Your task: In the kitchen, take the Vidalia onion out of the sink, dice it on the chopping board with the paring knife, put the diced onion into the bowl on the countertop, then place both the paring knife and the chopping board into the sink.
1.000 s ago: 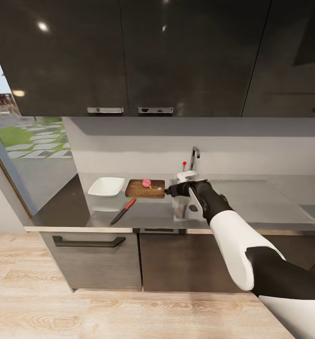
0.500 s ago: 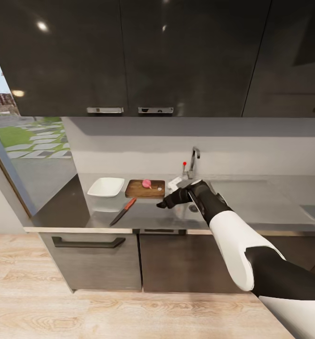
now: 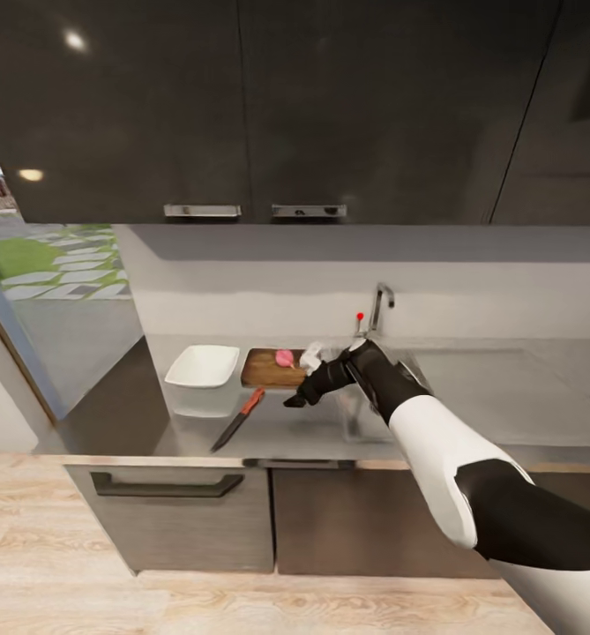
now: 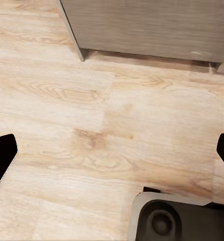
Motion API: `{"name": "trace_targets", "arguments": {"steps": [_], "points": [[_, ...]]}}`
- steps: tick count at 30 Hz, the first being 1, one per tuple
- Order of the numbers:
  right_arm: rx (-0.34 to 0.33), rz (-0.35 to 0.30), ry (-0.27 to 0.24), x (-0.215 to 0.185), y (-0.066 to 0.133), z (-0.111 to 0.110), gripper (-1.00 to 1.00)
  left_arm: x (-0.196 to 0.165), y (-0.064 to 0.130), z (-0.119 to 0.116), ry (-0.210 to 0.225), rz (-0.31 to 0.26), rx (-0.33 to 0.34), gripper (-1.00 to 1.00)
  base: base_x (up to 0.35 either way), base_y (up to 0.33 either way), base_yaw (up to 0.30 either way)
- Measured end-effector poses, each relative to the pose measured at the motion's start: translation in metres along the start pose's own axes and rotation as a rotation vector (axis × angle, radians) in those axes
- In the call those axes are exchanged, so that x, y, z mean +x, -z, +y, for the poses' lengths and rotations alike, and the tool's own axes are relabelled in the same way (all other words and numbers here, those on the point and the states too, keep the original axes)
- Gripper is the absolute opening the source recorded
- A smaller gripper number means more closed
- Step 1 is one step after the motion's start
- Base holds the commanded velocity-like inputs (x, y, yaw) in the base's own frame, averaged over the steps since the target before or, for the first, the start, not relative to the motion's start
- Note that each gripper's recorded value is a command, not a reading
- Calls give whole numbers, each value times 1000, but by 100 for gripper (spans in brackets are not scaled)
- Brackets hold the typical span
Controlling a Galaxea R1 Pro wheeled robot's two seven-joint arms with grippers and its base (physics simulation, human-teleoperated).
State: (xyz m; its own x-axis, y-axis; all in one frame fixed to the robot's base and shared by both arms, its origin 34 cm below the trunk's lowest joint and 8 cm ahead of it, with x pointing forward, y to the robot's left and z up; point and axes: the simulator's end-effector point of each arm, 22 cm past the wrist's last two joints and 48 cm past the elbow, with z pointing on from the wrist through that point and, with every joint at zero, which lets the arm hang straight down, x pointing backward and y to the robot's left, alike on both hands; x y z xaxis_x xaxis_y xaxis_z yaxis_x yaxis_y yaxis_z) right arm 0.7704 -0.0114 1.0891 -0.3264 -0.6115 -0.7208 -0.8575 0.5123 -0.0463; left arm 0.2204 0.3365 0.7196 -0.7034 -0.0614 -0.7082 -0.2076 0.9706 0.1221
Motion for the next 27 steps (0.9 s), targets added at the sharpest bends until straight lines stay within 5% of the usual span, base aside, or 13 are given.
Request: {"name": "trace_targets", "arguments": {"steps": [14,23,27], "points": [[-136,-66,161,-12,2,32,100,1,0,-1,0,2,1,100,229,212,0],[-160,40,351,8,-10,47,100,1,0,-1,0,3,1,100,16,20,0],[-188,56,372,19,-11,51,100,1,0,-1,0,3,1,100,0,0,0]]}}
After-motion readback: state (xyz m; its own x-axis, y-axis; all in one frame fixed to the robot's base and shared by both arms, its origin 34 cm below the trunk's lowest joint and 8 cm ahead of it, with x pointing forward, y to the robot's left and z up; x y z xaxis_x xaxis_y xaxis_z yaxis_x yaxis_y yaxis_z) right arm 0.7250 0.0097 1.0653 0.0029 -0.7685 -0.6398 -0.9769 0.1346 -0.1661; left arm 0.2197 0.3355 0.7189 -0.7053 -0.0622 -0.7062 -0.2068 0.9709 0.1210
